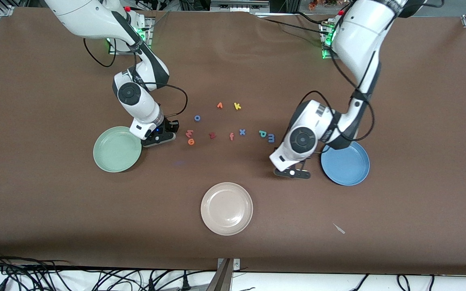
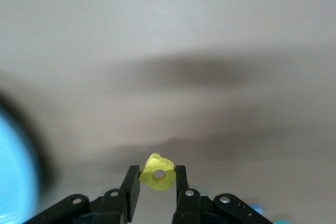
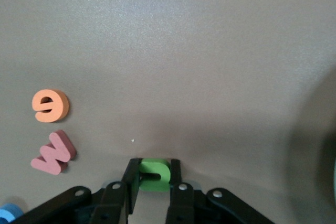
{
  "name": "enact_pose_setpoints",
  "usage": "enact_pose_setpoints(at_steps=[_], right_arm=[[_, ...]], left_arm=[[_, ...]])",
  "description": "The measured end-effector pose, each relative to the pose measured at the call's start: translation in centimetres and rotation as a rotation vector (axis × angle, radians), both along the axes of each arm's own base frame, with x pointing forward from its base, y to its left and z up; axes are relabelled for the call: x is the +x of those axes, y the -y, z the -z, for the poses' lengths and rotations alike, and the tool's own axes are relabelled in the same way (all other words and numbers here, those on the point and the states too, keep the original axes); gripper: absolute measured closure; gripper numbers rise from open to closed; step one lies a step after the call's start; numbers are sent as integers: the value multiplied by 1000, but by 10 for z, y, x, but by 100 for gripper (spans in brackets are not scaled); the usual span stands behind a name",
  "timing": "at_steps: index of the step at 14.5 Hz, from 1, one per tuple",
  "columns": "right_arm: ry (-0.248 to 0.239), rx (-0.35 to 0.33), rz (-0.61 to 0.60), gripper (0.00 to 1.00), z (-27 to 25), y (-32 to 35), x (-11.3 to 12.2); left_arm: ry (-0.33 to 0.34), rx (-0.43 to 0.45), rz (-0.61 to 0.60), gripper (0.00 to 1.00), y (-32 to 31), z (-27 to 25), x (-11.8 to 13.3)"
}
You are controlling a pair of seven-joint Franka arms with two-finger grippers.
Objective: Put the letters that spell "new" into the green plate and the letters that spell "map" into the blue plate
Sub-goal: 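Drop the yellow letter on the blue plate while the right drops u on green, then grasp the blue E with the left gripper while the right grasps orange e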
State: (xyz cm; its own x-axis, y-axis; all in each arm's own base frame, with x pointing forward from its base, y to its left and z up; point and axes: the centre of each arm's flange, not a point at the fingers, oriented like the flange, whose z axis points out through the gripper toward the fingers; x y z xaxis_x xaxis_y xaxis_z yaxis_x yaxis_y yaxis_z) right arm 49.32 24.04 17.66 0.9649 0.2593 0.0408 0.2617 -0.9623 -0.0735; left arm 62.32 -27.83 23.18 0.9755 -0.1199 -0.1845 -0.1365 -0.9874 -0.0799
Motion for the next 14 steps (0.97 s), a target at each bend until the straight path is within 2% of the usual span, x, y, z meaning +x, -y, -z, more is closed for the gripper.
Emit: enact_pose_setpoints(at_steps=[2, 4, 6, 8, 12, 14], right_arm=[[3, -3, 0, 73, -1, 1, 1], [12, -25, -13, 73, -6, 10, 8], [12, -74, -56, 73, -27, 31, 27], [19, -113, -112, 73, -58, 63, 50], [27, -148, -183, 73, -76, 124, 71], [17, -153, -181, 59, -71, 138, 72]], left_arm=[[-21, -1, 48, 68, -52, -23, 17], [-39, 37, 144, 68, -111, -27, 32], [-73, 41, 201, 68, -164, -19, 39], [-107, 30, 215, 67, -190, -3, 37], [-122, 18, 242, 30, -172, 7, 31], [-115, -1, 217, 12, -149, 3, 28]])
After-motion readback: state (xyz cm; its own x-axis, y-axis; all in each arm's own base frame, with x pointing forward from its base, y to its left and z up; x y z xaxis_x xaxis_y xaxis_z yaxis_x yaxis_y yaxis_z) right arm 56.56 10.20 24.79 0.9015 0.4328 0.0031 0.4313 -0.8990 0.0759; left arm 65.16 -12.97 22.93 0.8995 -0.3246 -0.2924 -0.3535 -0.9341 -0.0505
